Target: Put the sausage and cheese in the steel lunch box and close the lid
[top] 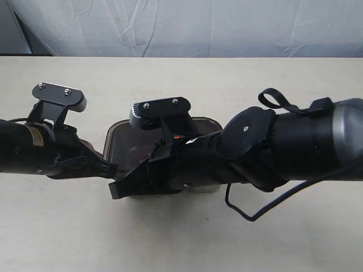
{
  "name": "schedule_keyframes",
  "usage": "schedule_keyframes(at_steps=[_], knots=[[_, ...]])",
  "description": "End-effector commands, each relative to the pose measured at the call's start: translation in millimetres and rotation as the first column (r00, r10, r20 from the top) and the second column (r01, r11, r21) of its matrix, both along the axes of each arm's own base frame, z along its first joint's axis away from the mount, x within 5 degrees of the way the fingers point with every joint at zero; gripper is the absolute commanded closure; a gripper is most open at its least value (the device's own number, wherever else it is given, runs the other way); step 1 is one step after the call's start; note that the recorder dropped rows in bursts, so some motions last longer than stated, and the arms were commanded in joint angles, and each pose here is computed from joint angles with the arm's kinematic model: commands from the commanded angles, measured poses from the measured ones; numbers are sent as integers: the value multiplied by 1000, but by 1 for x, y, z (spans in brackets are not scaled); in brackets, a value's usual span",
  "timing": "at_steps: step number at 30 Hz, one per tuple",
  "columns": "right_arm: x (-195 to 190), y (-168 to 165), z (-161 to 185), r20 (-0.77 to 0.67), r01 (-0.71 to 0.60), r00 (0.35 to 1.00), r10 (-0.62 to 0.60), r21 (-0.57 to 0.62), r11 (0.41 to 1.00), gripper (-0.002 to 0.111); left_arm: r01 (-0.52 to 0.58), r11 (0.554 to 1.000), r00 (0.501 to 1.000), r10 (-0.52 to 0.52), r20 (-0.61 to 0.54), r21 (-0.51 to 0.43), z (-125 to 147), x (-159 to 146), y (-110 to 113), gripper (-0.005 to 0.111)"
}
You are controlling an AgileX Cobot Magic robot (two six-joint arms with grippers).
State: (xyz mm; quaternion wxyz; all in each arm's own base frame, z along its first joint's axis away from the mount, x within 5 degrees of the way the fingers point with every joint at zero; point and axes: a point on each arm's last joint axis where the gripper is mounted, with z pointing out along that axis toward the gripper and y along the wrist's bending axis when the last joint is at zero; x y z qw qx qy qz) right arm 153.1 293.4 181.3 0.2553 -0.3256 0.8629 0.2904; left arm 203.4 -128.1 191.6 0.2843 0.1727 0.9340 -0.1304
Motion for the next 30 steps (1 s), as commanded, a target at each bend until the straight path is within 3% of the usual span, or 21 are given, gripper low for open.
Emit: schedule_keyframes(at_steps=[1, 9, 20, 25, 30], knots=[[1, -2, 11, 35, -3, 999, 2, 24, 1000, 108, -52, 999, 998, 52, 18, -8, 3, 7, 10, 106], [2, -3, 11, 54, -7, 999, 6, 17, 1000, 108, -127, 992, 992, 127, 1, -24, 2, 13, 20, 106], [19, -22, 52, 182, 124, 972, -146, 127, 984, 109, -161, 987, 985, 159, -72, -22, -16, 18, 16, 106], [29, -35, 48, 175, 171, 966, -188, 111, 979, 109, -164, 986, 984, 161, -80, -27, -16, 17, 15, 106], [27, -48, 29, 163, 201, 965, -207, 53, 978, 109, -100, 995, 992, 98, -76, -25, -17, 11, 2, 106]])
